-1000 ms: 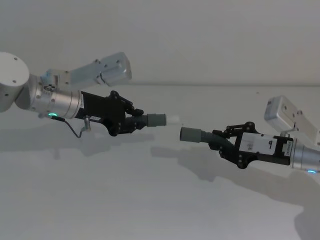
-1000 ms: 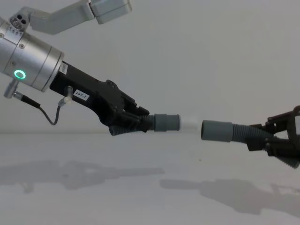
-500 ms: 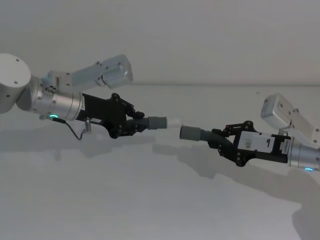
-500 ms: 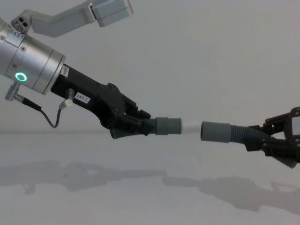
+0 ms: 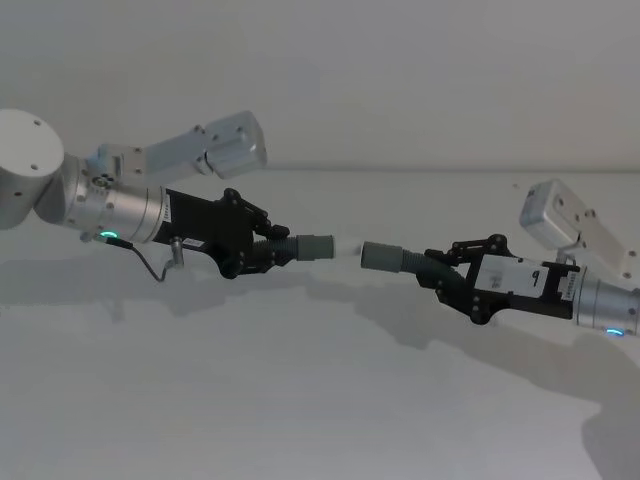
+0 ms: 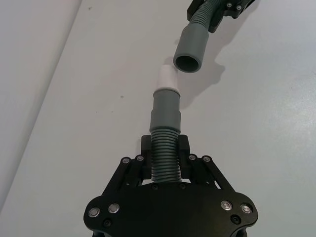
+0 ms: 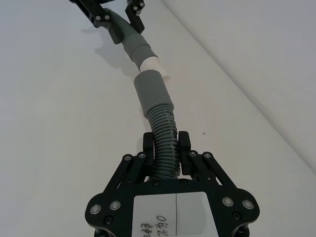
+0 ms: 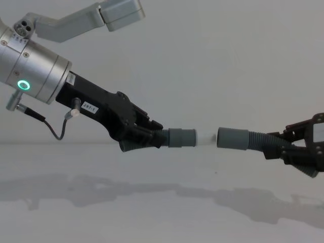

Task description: Use both hands to pick up one end of the pipe from the table, align the ends, and insert them.

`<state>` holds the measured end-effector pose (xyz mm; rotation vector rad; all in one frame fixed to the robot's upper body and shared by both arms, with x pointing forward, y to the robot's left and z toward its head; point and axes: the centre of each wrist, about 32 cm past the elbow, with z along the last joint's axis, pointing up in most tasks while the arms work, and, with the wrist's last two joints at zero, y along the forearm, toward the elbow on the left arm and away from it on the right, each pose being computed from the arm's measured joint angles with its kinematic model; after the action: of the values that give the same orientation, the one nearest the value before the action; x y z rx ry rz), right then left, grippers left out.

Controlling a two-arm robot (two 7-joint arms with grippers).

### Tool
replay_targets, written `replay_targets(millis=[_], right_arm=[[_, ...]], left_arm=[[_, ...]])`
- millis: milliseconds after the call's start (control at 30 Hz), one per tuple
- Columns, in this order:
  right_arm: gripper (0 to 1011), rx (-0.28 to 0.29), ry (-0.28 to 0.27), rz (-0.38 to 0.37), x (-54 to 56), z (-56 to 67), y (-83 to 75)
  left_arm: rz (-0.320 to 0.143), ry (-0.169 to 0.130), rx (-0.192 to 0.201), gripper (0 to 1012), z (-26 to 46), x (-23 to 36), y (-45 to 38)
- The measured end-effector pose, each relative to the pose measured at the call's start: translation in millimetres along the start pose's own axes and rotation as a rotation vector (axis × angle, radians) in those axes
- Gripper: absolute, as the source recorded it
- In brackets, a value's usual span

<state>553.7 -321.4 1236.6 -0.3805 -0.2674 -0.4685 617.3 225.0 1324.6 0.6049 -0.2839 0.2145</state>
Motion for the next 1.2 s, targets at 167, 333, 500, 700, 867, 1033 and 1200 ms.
replay_targets(millis=[167,333,500,700,867,1033,1200], right_arm=[[282,-0.006,0.003,-0.009,0.8,-1.6,0.6],[282,-0.013,0.005,-0.014,1.2,-3.0,1.1],[282,-0.019,0.007,-0.019,1.7,-4.0,1.7],[282,-0.024,0.009,-0.023,2.3,-4.6,2.2],[282,-0.025,0.007,-0.026,3.1,-3.5,2.9],[282,-0.022,0.005,-0.027,4.2,-1.7,3.9],[282,-0.019,0.003,-0.027,5.3,0.1,4.8]], left_arm=[[0.005,0.006,0.000,298,-0.4,-0.7,0.5],[0.010,0.011,0.000,298,-0.7,-1.1,1.2],[0.012,0.016,-0.001,298,-1.1,-1.4,1.6],[0.011,0.021,-0.005,298,-1.7,-1.9,1.3],[0.007,0.028,-0.007,298,-2.6,-2.3,-0.1],[0.002,0.035,-0.010,298,-4.0,-2.4,-2.5],[-0.002,0.039,-0.014,298,-5.0,-2.3,-5.0]])
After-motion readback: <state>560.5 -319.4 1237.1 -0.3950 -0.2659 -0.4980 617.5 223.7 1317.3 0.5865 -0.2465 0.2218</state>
